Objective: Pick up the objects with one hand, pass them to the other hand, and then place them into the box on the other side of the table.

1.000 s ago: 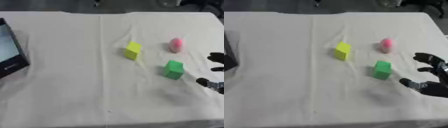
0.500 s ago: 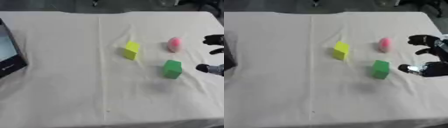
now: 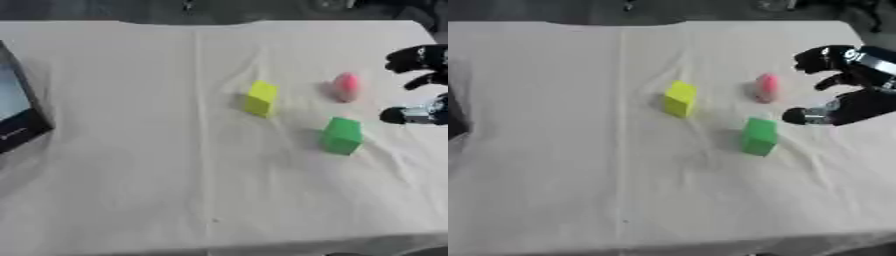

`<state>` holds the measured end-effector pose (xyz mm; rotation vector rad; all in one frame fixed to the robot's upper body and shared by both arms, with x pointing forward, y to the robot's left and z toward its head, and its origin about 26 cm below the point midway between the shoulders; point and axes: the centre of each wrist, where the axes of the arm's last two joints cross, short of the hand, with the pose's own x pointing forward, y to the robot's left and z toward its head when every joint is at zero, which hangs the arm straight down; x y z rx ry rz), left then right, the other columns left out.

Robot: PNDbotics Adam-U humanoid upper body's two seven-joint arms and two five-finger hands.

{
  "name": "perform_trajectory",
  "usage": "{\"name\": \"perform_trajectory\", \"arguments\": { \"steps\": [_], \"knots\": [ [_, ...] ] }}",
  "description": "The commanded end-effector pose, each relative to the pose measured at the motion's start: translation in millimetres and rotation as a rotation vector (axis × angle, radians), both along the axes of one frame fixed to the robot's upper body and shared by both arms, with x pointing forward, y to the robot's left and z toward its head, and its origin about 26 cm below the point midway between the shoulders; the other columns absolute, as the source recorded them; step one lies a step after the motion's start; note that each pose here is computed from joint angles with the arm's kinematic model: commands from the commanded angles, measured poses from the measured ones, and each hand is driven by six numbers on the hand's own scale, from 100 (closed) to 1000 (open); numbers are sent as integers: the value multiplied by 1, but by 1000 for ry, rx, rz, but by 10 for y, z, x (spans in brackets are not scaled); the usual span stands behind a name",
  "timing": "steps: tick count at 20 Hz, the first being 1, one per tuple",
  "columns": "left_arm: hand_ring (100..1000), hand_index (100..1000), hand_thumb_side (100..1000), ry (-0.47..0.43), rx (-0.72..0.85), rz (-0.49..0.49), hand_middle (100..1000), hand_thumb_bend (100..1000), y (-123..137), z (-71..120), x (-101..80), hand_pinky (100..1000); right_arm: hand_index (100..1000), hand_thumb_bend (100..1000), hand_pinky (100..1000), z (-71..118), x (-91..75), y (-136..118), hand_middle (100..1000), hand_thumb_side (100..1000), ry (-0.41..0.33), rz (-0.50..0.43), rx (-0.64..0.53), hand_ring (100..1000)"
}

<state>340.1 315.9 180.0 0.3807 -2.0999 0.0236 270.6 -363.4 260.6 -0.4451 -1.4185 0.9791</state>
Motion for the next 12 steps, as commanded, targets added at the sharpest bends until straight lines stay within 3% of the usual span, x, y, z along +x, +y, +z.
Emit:
{"name": "perform_trajectory", "arguments": {
  "steps": [1, 12],
  "knots": [
    [772, 806, 419, -28, 37, 3, 866, 856, 47, 131, -20, 714, 897, 668, 812, 149, -2, 59, 845, 242, 34, 2, -93, 923],
    [772, 805, 418, -24, 36, -8, 865, 856, 28, 135, -5, 713, 875, 655, 824, 147, 47, 186, 833, 228, 169, 10, -228, 916]
  ]
}}
